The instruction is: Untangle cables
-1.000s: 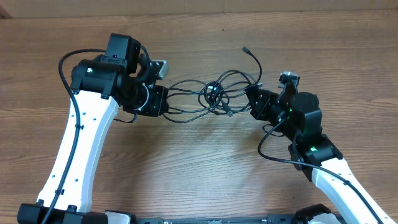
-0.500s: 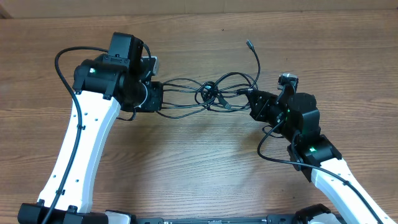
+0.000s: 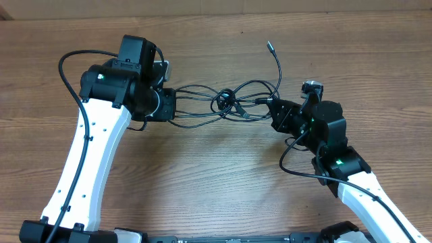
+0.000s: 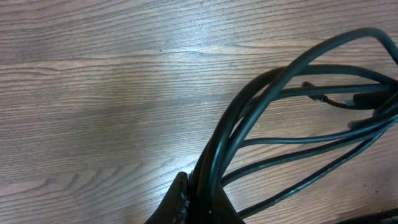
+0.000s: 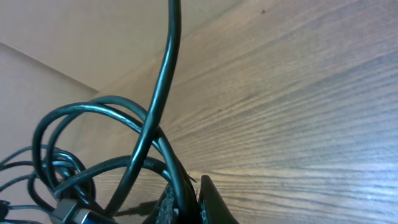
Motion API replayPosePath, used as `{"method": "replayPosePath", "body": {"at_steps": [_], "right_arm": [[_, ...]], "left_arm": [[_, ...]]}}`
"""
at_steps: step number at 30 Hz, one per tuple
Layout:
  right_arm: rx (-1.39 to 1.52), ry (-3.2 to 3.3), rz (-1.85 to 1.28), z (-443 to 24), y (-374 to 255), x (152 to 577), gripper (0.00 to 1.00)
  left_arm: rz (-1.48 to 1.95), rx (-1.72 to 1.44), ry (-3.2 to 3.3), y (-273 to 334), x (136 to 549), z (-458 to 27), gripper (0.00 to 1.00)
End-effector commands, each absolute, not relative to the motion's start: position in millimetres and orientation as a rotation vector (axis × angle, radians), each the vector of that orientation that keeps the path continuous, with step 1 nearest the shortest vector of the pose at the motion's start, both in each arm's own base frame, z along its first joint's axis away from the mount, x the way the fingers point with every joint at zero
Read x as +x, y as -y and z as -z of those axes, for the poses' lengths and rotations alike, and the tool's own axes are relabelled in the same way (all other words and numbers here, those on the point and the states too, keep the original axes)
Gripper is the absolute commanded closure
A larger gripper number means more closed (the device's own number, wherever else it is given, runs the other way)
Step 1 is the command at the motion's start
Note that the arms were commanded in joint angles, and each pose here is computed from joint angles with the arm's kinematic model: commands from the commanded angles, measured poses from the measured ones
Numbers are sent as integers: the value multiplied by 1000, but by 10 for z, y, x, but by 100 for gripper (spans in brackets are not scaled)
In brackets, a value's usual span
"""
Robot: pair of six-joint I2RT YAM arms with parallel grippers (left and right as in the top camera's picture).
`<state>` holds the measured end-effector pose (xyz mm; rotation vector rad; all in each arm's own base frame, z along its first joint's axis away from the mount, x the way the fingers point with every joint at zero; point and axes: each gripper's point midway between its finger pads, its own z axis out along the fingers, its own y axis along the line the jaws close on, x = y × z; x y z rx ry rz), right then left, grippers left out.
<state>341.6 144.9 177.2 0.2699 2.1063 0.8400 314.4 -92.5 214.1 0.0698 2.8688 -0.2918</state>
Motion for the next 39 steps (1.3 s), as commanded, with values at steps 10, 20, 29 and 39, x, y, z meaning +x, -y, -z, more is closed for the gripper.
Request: {"method": "replayPosePath", "body": {"at_steps": [10, 20, 29, 39], "right_arm": [[468, -2260, -526, -1304, -939, 3295, 95], [508, -2277, -434, -1225, -810, 3260, 95], [423, -2251, -618, -1373, -1072, 3301, 87], [387, -2248, -686, -1419, -1171, 3294, 73]], "left_arm": [[-454, -314, -2675, -123, 3267, -2378, 96], [-371, -579, -2579, -107, 3341, -2402, 96], [807, 50, -2632, 1461, 3411, -2618, 96], [904, 219, -2498, 1660, 3553, -2777, 96]]}}
